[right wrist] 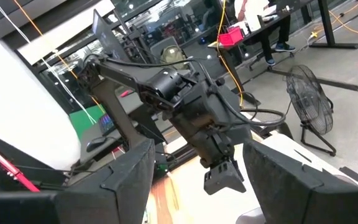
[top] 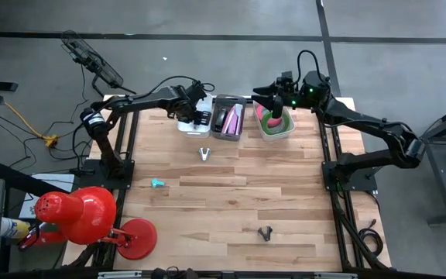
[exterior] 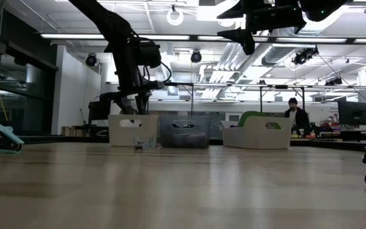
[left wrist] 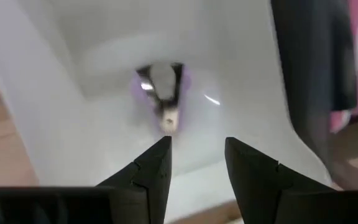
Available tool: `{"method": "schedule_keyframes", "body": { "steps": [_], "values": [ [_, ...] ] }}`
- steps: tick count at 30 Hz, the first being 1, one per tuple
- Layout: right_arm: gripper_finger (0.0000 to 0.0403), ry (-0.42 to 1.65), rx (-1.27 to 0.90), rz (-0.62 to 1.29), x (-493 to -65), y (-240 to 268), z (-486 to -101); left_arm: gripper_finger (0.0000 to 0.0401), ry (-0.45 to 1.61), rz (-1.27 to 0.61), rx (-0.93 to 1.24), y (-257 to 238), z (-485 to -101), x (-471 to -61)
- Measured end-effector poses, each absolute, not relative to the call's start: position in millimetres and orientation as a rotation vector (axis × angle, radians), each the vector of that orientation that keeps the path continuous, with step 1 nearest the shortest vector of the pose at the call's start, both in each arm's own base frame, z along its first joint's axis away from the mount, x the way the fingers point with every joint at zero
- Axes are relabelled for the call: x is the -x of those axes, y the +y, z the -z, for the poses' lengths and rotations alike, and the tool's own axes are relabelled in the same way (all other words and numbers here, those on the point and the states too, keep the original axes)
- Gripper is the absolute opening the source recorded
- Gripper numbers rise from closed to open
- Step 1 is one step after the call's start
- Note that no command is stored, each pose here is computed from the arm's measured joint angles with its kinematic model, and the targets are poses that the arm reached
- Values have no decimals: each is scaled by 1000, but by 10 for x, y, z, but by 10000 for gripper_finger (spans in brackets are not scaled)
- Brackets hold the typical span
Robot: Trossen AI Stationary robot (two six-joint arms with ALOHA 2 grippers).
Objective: Pick and place Stapler, Stapler remover, tape
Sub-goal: Put the black staple remover into the left white bin
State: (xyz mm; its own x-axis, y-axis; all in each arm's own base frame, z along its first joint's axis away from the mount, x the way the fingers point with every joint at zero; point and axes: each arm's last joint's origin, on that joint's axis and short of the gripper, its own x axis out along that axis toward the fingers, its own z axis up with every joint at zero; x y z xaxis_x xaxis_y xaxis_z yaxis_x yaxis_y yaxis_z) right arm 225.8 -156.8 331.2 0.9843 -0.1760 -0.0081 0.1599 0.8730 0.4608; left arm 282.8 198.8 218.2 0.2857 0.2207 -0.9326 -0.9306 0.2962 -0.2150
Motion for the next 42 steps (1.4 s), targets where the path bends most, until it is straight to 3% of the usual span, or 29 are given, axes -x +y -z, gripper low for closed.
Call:
{"method": "schedule_keyframes", "body": {
  "steps": [17,31,42],
  "values": [
    [236,-7,-495,178,-2258,-1567,-3282,147,1023,-957,800,1746,-2550,-3003],
    [236,251,-728,183,-2294,-1413,-3014,147,906,-810,554,1580,-3200,-3206],
    [236,495,-839,453,-2178,-797,-2930,147,732,-731,389,1461,-3759,-2935]
  ]
}}
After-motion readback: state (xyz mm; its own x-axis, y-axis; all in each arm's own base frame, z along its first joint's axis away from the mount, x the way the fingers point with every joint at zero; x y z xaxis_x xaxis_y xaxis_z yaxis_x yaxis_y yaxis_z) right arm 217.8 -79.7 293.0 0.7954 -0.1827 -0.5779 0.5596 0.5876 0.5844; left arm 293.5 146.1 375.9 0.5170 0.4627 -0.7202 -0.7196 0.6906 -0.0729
